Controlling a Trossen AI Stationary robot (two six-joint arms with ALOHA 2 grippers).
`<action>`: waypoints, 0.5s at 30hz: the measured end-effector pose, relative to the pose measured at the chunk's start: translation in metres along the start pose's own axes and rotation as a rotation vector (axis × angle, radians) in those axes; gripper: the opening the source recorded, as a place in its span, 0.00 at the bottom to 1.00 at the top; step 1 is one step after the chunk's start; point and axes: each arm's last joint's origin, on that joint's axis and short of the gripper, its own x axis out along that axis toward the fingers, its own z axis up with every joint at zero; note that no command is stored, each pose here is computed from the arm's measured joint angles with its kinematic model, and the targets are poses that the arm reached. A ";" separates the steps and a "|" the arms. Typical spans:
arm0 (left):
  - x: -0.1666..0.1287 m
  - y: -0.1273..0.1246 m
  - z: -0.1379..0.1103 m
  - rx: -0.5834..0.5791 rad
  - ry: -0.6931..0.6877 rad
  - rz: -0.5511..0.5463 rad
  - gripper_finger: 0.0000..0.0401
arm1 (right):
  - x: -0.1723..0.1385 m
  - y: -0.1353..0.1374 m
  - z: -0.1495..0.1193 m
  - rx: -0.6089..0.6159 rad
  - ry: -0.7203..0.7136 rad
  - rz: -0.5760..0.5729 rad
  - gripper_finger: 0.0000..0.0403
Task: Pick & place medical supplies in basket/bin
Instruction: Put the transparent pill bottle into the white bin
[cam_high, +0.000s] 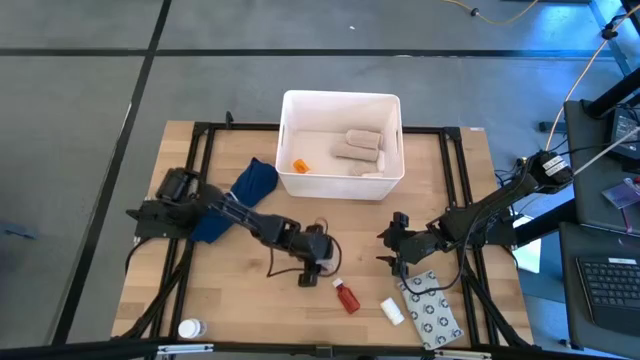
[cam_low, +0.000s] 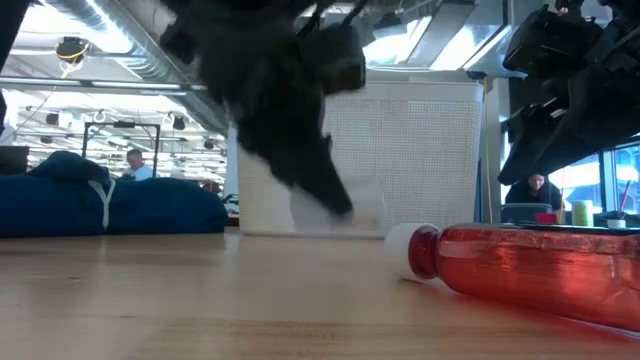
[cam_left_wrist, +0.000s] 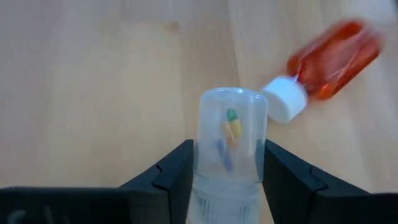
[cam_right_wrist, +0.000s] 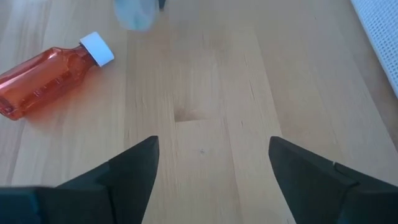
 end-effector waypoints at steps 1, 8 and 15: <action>-0.010 0.002 0.007 -0.012 -0.001 -0.003 0.38 | 0.000 0.000 0.000 0.000 0.000 0.000 0.75; -0.114 0.024 0.064 0.046 -0.104 0.093 0.41 | 0.000 0.000 0.000 -0.004 0.004 -0.001 0.75; -0.216 0.079 0.112 0.136 -0.271 0.378 0.38 | 0.001 -0.003 0.001 -0.015 -0.004 -0.027 0.75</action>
